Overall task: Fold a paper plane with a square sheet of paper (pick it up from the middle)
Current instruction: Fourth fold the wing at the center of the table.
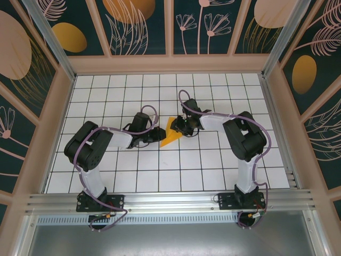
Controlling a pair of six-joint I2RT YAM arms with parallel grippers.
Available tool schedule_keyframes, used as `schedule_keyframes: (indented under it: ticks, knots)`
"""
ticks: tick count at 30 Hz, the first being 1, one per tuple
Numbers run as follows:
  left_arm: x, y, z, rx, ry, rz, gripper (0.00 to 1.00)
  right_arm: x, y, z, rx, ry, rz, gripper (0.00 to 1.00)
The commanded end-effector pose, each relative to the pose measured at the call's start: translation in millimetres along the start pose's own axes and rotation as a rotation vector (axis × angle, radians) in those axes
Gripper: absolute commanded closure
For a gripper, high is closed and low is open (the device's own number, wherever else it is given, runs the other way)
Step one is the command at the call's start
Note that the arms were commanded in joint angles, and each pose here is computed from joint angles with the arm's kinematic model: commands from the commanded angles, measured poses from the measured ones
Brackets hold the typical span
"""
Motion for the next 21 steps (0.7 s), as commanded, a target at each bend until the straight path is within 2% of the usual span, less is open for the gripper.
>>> schedule_keyframes:
  ticks: [1,21]
  knots:
    - [0.2,2.4,-2.3,0.027,0.003,-0.011,0.82,-26.3,-49.4,-17.8,-0.208,0.106,-0.064,0.66]
    - [15.2,-28.1,5.8,-0.074,-0.03,-0.026,0.78,-33.5,-59.9,-32.4,-0.283,0.156,-0.094,0.61]
Point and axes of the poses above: each hand's point on the last joint's axis, 136 mm out from that joint toward the fingers, its own z axis back along the fingers, its own y axis along the line the jaws close on, x = y × z, the point moved 4 cm from there along z, back along the fingers, and after that the axes turned 11 degrees about z, right-handed, at the moved point
